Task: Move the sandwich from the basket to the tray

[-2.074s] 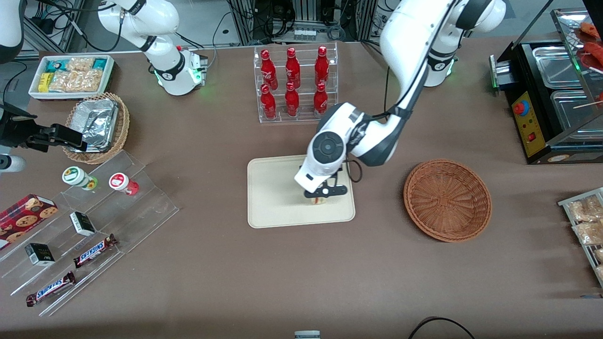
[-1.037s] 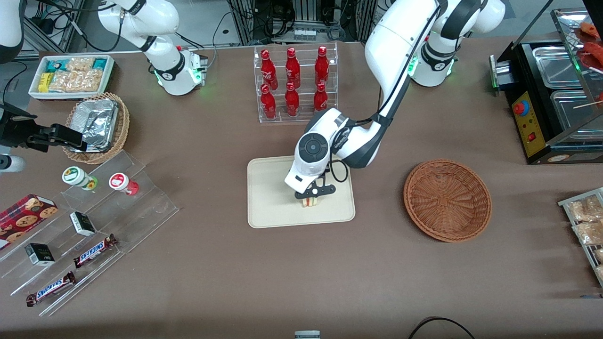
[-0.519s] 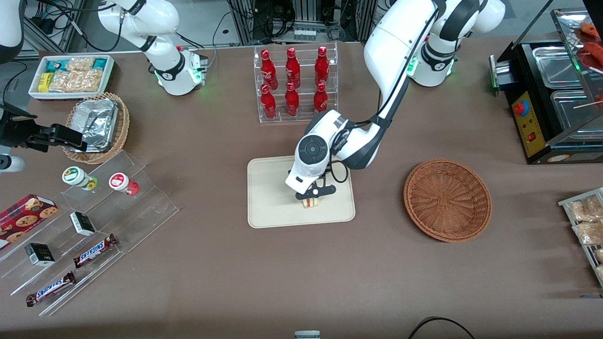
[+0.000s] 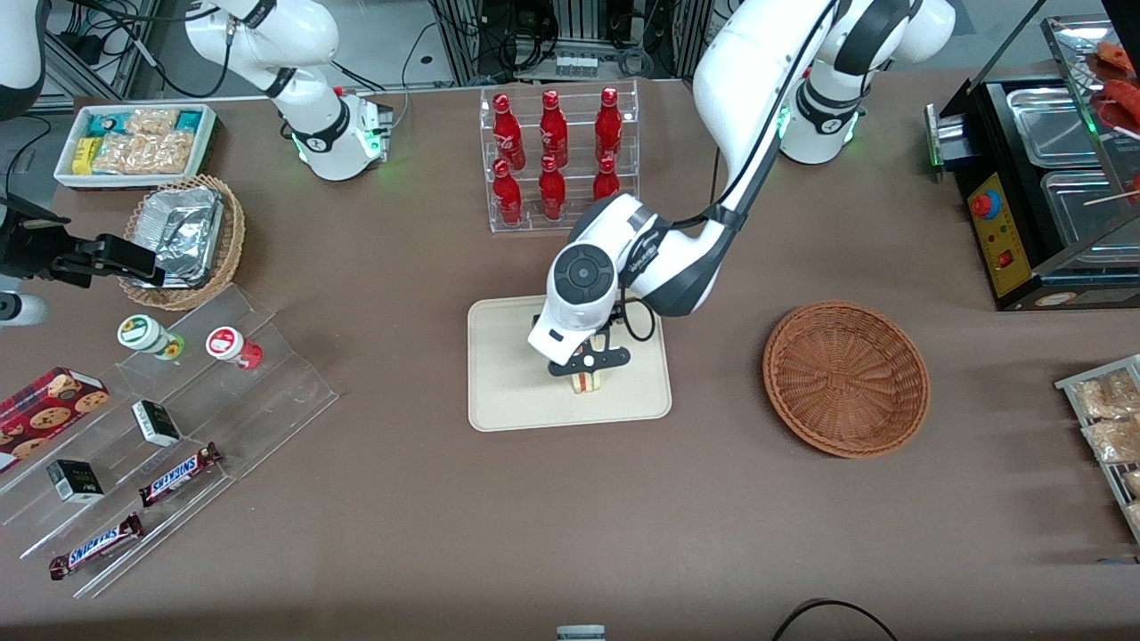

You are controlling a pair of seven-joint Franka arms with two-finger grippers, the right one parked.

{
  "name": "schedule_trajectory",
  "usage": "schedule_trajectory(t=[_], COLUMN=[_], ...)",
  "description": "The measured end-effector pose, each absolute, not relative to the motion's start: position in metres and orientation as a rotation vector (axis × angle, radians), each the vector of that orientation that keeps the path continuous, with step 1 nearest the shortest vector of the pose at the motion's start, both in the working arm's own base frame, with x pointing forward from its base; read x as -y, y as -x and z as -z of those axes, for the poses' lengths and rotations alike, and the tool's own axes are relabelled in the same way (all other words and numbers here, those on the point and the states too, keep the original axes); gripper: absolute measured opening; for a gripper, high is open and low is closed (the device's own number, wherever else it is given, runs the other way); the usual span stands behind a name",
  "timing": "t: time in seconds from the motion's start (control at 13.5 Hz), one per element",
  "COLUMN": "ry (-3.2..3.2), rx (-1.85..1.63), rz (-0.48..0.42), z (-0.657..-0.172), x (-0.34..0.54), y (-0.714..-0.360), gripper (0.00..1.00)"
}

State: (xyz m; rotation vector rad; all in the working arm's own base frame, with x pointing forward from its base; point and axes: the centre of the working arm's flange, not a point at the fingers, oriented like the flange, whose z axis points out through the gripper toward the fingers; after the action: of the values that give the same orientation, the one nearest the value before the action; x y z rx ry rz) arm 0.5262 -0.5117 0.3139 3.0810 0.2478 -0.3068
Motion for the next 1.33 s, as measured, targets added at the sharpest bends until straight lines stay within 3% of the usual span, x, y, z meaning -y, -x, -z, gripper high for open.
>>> schedule_trajectory(t=[0.59, 1.33], ry=[-3.055, -3.042], rx=[-0.196, 0.096], rz=[0.295, 0.415], z=[-0.464, -0.518], x=[0.442, 0.196], y=[-0.557, -0.63], gripper=[1.0, 1.0])
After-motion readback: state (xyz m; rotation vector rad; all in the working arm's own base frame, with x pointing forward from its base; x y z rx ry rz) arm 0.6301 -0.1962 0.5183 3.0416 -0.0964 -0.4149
